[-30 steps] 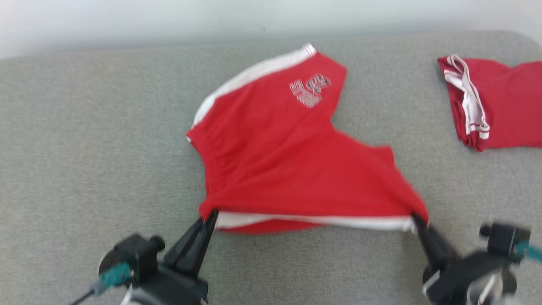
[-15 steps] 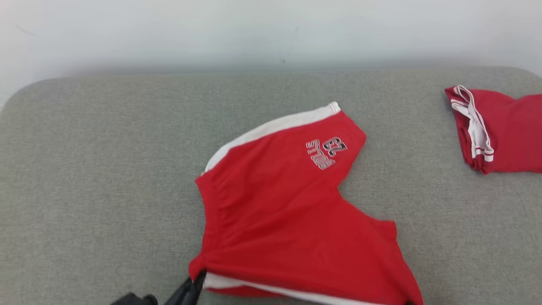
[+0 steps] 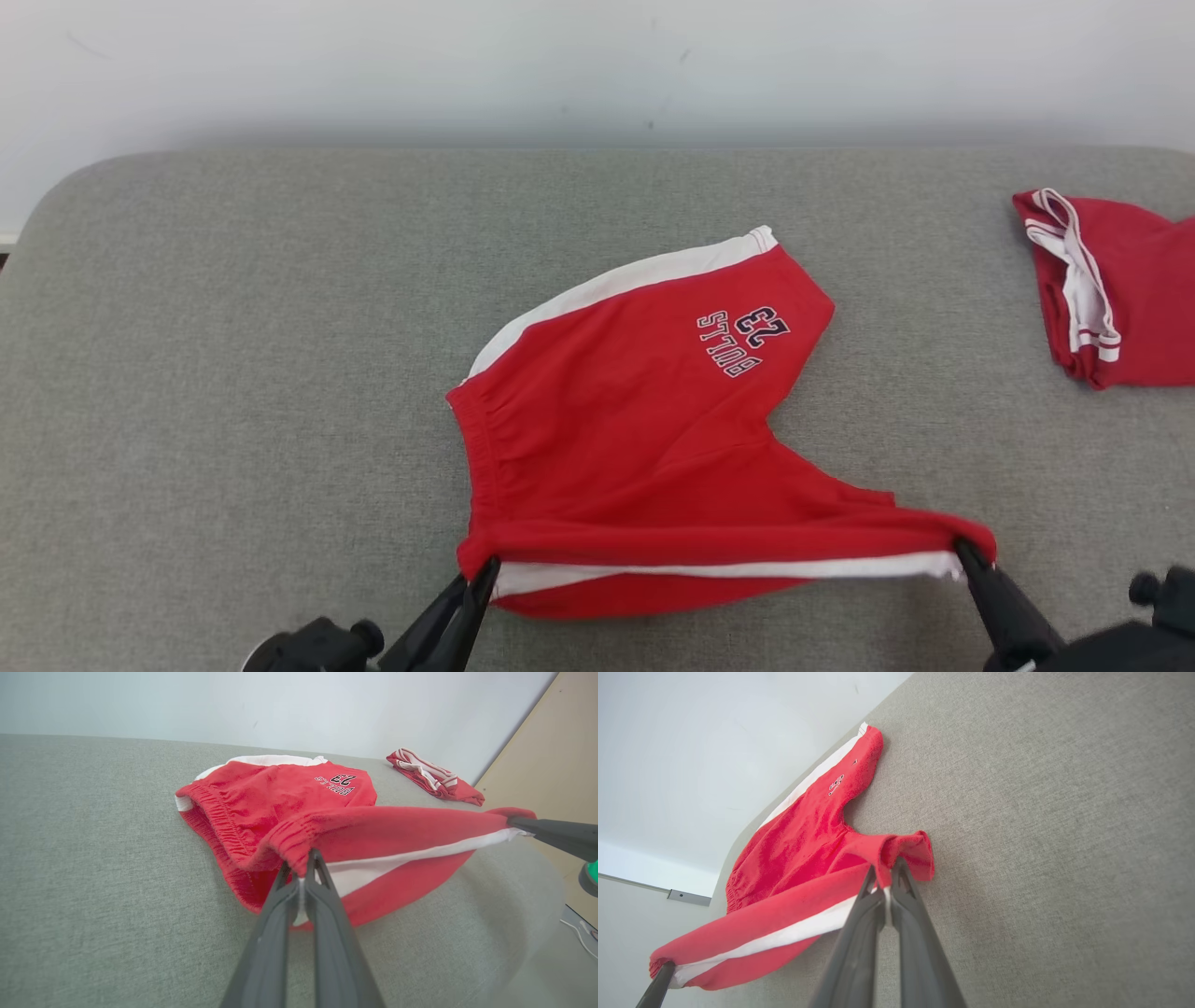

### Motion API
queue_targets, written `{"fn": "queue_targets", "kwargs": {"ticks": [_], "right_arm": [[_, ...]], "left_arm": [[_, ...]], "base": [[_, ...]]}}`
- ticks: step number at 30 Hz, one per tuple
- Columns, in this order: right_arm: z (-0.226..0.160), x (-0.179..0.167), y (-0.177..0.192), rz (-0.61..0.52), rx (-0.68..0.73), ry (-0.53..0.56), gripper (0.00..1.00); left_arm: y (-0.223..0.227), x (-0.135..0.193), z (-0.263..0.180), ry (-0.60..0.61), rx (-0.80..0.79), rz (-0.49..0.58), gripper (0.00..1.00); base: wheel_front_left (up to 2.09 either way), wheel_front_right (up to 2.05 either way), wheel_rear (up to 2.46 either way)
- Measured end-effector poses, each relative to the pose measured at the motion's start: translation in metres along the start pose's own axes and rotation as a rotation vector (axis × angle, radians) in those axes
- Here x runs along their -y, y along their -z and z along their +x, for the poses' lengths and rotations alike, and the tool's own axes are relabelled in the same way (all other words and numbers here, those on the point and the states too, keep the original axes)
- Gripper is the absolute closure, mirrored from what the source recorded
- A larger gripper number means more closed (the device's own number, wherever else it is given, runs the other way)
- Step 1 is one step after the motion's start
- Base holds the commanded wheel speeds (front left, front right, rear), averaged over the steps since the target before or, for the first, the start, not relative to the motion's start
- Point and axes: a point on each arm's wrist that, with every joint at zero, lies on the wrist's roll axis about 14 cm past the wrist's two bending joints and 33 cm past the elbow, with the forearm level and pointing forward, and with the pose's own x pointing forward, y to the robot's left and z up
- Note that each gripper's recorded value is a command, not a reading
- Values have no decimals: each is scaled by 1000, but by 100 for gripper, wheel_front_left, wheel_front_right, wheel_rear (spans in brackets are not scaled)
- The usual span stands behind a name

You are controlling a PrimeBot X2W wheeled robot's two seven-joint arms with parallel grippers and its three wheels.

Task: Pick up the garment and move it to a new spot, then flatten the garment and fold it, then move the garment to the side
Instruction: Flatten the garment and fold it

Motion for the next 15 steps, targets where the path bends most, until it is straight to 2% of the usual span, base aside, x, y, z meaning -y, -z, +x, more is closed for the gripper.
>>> {"fn": "queue_targets", "kwargs": {"ticks": [8,15], "right_arm": [[47,-30,-36,-81,-7,-93,100],[105,-55,-71,-176,-19,-134,100]], "left_arm": [[-32,-3,22,15,97,26,100],[-54,-25,52,-19,151,40,100]], "base": [[0,0,0],[0,0,0]]}}
